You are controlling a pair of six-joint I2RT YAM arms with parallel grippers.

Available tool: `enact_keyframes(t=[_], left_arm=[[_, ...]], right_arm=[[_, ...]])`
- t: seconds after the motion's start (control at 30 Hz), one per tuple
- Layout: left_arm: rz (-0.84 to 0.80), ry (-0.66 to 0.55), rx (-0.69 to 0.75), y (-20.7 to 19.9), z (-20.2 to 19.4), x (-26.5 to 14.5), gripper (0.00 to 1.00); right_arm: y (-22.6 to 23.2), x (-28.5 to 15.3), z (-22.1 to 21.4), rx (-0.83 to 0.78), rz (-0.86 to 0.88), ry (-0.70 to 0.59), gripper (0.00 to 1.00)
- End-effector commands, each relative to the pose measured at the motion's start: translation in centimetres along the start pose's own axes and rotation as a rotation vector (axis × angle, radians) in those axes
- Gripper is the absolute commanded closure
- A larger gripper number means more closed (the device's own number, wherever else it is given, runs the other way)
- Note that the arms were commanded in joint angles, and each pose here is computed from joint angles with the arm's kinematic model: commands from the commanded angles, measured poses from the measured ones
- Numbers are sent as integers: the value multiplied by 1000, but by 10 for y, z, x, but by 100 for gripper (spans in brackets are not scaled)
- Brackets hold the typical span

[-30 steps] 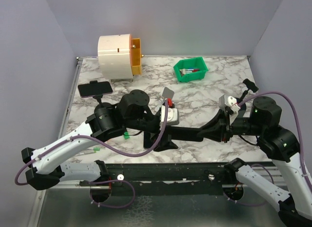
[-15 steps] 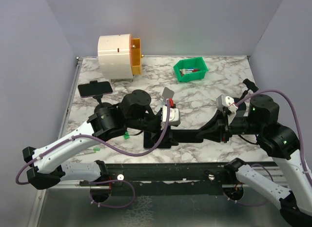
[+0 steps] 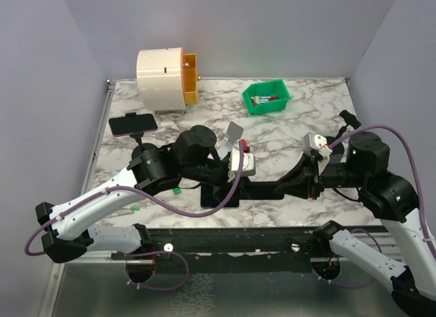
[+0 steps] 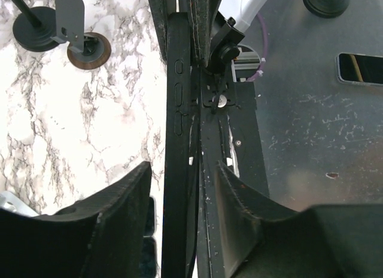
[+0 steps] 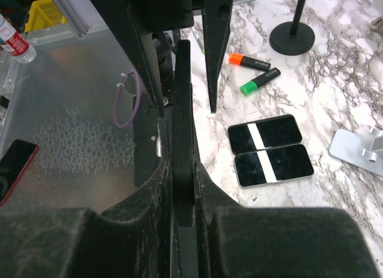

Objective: Remove the phone from the phone stand

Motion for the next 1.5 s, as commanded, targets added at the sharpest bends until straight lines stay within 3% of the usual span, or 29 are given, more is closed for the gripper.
enact_keyframes(t=[0.0, 0.57, 0.7, 0.83, 1.0, 1.13, 1.27, 1.47], left_arm=[[-32, 11, 7, -3, 1, 0, 56], [3, 14, 19, 0, -1, 1, 90], [5, 13, 23, 1, -1, 0, 100], [12, 8, 28, 1, 0, 0, 100], [25, -1, 33, 2, 2, -1, 100], [70, -19, 37, 3, 3, -3, 100], [154, -84, 29, 5, 3, -9, 100], [279, -336, -35, 5, -3, -18, 100]], right_arm=[[5, -4, 14, -58, 13, -42, 100], [3, -2, 13, -53, 3, -48, 99], [4, -3, 14, -57, 16, -56, 77], [7, -5, 14, -65, 19, -62, 57], [10, -7, 15, -73, 15, -70, 42], [9, -10, 16, -94, -58, -81, 37], [8, -17, 17, -135, -216, -171, 36], [7, -16, 12, -150, -318, -375, 36]])
Point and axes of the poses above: each gripper's point midway between its finger pads, its own x axis out along the fingers, its own y axis along the line the jaws close on, z = x × y, the point moved 10 cm from there along -x, back along the fingers, and after that the axes turned 8 degrees about -x, right-handed, at the moved point
